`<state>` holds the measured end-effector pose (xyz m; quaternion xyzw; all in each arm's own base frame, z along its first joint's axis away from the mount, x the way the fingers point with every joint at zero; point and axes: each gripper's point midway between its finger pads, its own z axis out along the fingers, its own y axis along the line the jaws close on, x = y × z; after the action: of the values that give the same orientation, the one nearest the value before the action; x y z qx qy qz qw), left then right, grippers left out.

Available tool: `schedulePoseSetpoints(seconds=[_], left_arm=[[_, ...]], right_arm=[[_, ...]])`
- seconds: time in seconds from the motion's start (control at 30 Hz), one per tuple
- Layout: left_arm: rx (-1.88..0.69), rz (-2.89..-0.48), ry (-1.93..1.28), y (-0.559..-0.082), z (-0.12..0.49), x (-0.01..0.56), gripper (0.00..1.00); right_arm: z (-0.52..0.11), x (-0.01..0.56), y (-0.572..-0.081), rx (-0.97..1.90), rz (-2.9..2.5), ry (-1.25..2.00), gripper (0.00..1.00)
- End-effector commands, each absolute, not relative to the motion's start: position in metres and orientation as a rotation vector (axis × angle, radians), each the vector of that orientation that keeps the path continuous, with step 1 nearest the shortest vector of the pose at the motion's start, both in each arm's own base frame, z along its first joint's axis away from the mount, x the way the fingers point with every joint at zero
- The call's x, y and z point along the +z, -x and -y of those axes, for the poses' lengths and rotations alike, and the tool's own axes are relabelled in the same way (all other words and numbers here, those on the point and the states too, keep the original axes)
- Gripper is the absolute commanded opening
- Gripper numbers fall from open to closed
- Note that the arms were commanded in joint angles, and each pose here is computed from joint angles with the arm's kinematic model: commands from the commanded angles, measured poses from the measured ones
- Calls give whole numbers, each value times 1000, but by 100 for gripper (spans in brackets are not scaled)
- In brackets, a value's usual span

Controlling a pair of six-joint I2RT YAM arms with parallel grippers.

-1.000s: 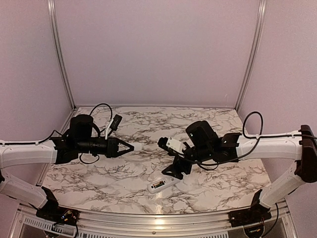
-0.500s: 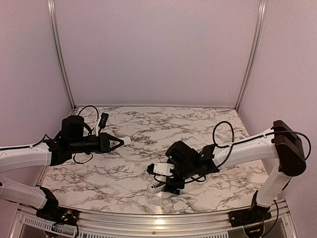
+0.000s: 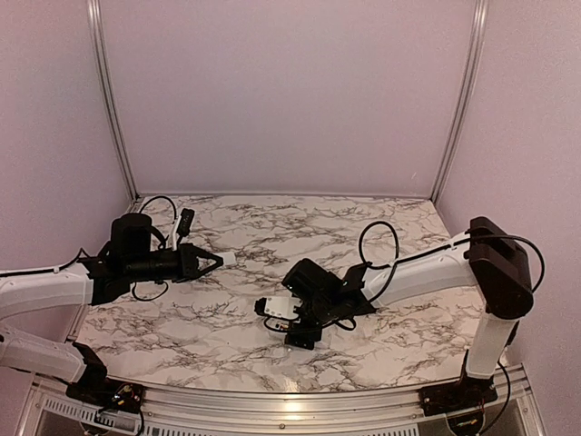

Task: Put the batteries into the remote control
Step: Adjust the remote control without the battery cover at the center of the board.

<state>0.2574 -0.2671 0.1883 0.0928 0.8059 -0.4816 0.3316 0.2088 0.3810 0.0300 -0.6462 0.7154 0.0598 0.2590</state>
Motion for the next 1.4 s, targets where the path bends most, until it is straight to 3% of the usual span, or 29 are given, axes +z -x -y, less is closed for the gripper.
schedulePoseSetpoints(seconds=[0.0,0.1,0.27,0.5,0.87,1.37], left_arm=[[-1247,-2127,-192,-259,259,181,0],[-1267,-2152,-199,-257,262,175,0],[-1300,-2204,-268,-256,274,165,0],[-1393,-2343,-411,-251,304,145,0],[-1458,-2528,-701,-217,364,111,0],[-1510,-2575,-734,-204,378,99,0]], right_arm=[[-392,33,-222,124,-1951,1691,90],[-395,42,-218,189,-1950,1674,89],[-406,110,-198,547,-1850,1549,92],[-365,148,-193,724,-1883,1393,92],[-330,103,-182,635,-2102,1355,90],[-316,25,-185,319,-2284,1484,86]])
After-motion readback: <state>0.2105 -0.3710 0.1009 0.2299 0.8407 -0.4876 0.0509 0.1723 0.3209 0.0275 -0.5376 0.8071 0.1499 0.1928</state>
